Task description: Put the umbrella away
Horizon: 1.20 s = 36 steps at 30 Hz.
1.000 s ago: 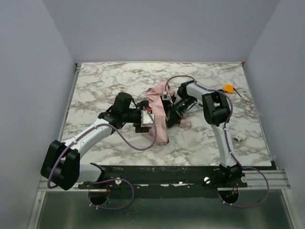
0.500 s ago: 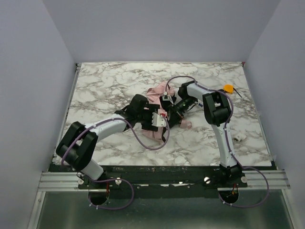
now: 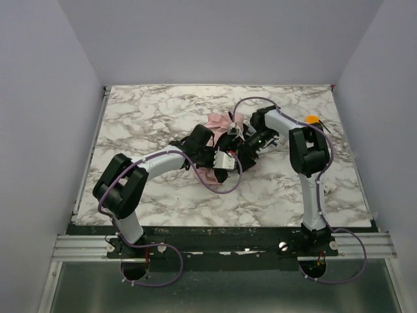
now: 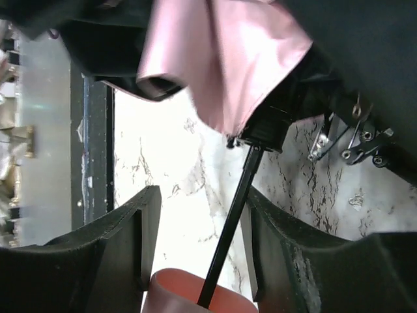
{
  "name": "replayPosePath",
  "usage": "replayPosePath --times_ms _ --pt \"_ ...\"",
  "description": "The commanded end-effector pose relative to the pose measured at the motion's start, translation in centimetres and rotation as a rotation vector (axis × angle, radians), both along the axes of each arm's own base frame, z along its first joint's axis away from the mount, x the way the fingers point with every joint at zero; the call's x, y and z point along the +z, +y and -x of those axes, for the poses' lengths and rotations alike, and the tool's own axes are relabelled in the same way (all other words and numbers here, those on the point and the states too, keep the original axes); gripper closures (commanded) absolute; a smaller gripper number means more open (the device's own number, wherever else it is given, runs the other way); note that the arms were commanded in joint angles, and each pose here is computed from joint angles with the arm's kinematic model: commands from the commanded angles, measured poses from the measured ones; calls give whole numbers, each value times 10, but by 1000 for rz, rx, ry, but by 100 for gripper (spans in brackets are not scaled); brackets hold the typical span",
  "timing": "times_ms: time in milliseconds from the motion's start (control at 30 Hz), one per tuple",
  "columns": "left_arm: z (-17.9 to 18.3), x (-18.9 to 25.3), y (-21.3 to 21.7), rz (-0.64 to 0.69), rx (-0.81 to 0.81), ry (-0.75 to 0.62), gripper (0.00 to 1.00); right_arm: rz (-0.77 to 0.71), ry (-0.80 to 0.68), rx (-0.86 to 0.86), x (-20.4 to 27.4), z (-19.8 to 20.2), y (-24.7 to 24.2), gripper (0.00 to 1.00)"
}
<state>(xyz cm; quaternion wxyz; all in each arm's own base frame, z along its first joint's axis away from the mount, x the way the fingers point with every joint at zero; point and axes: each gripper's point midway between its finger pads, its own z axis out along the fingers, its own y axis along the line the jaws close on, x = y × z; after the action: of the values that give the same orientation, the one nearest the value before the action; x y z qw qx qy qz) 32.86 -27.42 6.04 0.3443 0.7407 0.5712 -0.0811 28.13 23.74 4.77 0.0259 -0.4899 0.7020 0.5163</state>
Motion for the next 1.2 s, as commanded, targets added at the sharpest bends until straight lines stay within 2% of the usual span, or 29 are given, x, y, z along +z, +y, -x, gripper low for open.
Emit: replayPosePath --times_ms 0,67,200,433,533,700,867,967,1067,1167 --pt "5 -9 16 -78 3 31 83 -78 -189 34 51 -7 -3 43" --pt "6 -13 18 -93 8 43 83 -89 -233 27 64 -10 -6 39" --pt "7 -12 17 -88 7 52 83 -82 -292 4 77 -17 -19 38" --pt "5 -4 8 -85 -7 97 82 -7 -242 -86 52 -36 -35 38" --pt "4 -1 4 -86 -17 114 83 -4 -266 -126 55 -46 -41 37" --pt "1 0 -1 -92 -29 137 83 -103 -362 -149 90 -51 -39 33" --pt "3 5 -11 -88 -46 173 82 -249 -478 -100 108 -42 -31 30" --pt "3 2 -13 -101 -45 179 81 -351 -549 -63 112 -26 -26 18" --pt "4 7 -15 -84 -38 183 76 -393 -645 -42 102 -17 -22 10" --pt "2 12 -18 -51 -7 184 53 -369 -726 -84 100 -26 -18 9"
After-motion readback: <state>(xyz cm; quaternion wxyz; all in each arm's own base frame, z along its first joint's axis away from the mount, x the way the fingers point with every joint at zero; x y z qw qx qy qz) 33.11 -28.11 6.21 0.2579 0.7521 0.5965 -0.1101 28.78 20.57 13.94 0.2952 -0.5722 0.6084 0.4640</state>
